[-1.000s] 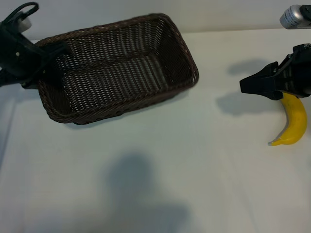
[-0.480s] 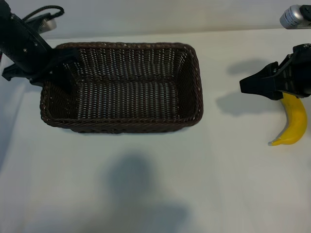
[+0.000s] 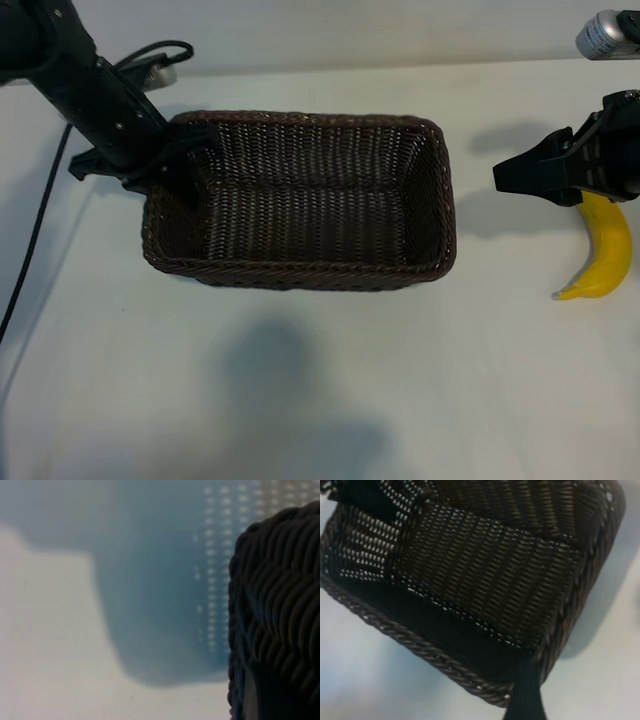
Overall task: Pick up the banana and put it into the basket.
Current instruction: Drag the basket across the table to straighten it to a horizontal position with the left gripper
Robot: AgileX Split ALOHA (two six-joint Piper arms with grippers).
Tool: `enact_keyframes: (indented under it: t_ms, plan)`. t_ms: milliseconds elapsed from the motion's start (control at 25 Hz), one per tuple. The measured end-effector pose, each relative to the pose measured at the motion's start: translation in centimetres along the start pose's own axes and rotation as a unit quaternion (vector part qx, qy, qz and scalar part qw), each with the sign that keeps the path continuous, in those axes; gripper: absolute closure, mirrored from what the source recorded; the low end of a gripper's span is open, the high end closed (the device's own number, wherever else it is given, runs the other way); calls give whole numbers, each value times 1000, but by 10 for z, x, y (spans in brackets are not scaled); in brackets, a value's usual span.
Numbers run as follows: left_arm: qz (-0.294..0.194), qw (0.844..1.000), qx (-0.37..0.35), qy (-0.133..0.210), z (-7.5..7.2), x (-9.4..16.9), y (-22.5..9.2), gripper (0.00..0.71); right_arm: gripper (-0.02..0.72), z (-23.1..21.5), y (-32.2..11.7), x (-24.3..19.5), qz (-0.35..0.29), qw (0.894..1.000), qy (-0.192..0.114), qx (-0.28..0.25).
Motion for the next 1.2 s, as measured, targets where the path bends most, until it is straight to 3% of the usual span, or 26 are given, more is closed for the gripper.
enact_keyframes:
  t_ms: [280, 880, 1000, 1200]
  plan:
    - [9, 1000, -6, -5, -12, -26, 3, 553, 136, 0, 0, 0, 0, 1000, 0, 0]
    - [1, 1000, -11, -3, -13, -30, 5, 549, 136, 0, 0, 0, 0, 1000, 0, 0]
    - [0, 1000, -11, -3, -13, -29, 6, 470, 136, 0, 0, 0, 0, 1000, 0, 0]
    - [2, 1000, -10, -3, -14, -29, 5, 236, 136, 0, 0, 0, 0, 1000, 0, 0]
Point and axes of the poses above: a point on each arm's last joint axis where the gripper is mounted, x pointing back along that axis away from the gripper, z along the wrist's bending axis when the last joint is at zero, y = z × x, the point moved 4 cm from there along -x, pointing out along that axis toward the gripper, and after that the axes turned 6 degrees about x, right-handed, at the moved point
